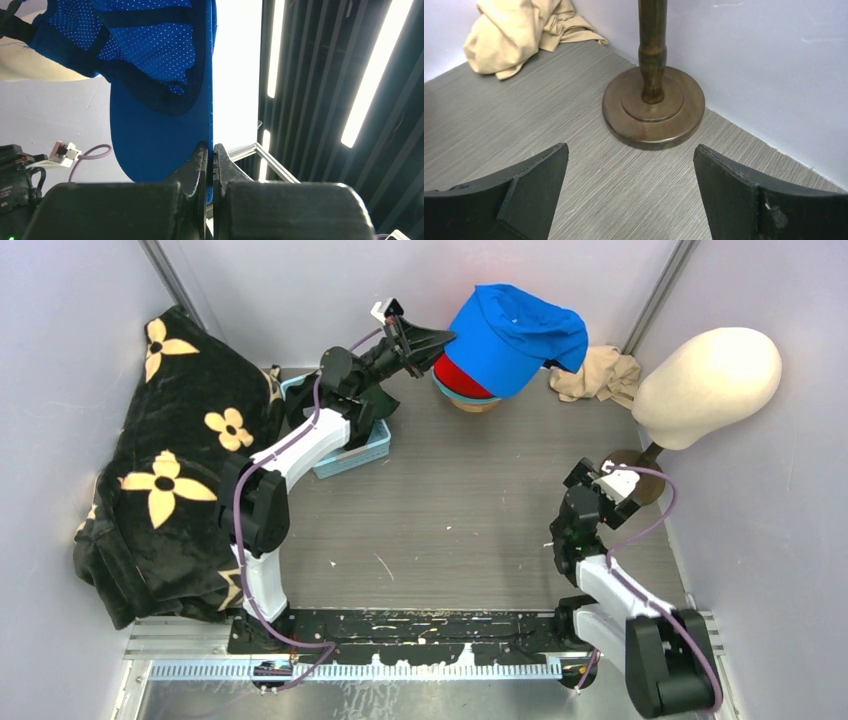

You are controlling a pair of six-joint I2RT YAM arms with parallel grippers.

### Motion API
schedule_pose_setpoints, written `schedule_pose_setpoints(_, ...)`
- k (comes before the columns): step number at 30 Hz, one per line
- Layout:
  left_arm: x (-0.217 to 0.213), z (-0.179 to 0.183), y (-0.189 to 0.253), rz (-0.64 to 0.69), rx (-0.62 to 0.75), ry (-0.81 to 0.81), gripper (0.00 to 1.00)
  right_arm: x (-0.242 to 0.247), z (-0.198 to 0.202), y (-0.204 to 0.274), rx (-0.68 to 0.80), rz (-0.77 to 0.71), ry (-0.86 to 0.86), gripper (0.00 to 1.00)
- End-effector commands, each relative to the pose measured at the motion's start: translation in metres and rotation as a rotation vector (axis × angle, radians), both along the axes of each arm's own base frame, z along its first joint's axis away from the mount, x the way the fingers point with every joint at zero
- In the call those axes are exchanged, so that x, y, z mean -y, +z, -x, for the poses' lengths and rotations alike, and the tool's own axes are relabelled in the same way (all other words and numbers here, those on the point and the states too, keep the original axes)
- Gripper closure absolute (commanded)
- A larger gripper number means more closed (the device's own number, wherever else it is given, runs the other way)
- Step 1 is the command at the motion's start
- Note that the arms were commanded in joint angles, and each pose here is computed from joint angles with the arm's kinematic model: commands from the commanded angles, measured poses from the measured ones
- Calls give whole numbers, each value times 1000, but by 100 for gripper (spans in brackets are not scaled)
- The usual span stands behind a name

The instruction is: Stack the hats

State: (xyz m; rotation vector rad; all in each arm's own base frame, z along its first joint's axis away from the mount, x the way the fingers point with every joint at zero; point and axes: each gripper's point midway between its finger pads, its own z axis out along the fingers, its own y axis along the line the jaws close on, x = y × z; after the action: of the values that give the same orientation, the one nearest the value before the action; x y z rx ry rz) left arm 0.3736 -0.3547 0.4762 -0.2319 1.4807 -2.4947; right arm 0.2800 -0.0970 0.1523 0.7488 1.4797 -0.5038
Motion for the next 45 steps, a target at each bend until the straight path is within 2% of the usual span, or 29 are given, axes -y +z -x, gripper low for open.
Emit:
schedule_pose_setpoints(1, -9, 17, 32, 66, 57, -51, 100, 21, -6, 41, 165, 63, -131, 0)
schedule_pose_setpoints(10, -3, 16, 35, 31, 77, -60, 100, 68, -13, 26, 107, 55, -244, 0)
schedule_pose_setpoints(19, 1, 5, 36, 33, 65, -52, 100, 93, -25, 25, 140, 104, -275, 0)
schedule_pose_setpoints(26, 4, -3, 33, 33, 57, -56, 100, 97, -53, 29, 205, 160, -187, 0)
schedule_pose_setpoints(32, 6, -7, 33, 34, 61, -57, 100, 98, -79, 44, 229, 265, -115, 0)
schedule_pose_setpoints(45, 4, -21, 29, 33, 55, -39, 100, 125, -113, 44, 252, 323, -79, 0)
